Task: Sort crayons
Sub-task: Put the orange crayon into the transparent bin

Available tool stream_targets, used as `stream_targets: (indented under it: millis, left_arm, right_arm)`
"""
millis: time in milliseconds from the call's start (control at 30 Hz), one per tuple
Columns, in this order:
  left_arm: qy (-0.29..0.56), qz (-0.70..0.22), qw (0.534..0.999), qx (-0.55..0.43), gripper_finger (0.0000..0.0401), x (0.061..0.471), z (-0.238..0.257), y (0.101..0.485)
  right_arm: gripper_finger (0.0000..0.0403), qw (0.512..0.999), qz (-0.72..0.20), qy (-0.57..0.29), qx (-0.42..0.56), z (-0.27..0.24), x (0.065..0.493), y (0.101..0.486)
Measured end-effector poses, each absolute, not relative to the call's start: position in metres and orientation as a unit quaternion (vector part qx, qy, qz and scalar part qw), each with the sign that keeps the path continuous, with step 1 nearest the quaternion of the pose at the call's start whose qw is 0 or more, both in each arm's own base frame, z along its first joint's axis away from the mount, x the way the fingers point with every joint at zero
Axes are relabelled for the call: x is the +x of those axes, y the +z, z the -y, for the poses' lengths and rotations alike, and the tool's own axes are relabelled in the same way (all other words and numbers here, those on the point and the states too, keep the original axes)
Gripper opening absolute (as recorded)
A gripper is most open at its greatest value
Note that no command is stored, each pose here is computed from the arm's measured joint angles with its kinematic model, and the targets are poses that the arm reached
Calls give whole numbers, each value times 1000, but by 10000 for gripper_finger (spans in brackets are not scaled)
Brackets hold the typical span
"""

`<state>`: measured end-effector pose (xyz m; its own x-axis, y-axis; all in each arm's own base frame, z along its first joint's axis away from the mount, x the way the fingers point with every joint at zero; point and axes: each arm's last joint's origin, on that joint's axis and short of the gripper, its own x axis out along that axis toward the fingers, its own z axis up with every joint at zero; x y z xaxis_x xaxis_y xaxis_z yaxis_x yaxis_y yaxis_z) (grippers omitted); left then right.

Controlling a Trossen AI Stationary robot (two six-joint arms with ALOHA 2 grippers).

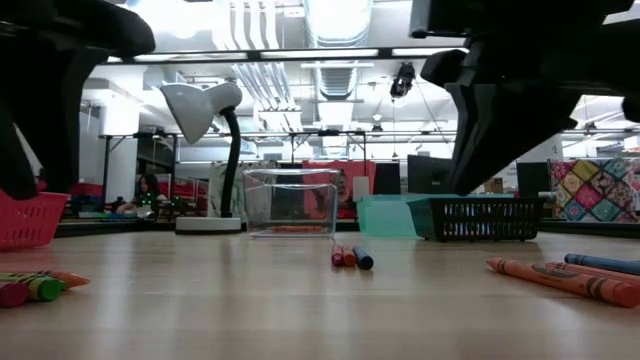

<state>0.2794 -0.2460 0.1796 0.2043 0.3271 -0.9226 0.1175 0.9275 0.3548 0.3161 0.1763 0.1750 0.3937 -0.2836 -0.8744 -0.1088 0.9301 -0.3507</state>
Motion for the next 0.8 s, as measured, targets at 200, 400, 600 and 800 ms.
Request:
stream_targets:
  millis: [200,400,600,800]
  left_arm:
    - [67,-619,756,200,76,280,245,178]
    - [57,-619,755,211,75,279,244,174]
    - [38,-610,762,217,75,277,242,183]
    - [13,-558,810,179,75,264,230,199]
  right_arm:
    - [9,815,-548,-48,-179,-180,314,175]
    - [9,813,-553,-38,-177,-180,314,174]
    - [9,820,-546,-39,-170,-179,317,175]
    - [9,825,-540,-44,-161,-175,321,175]
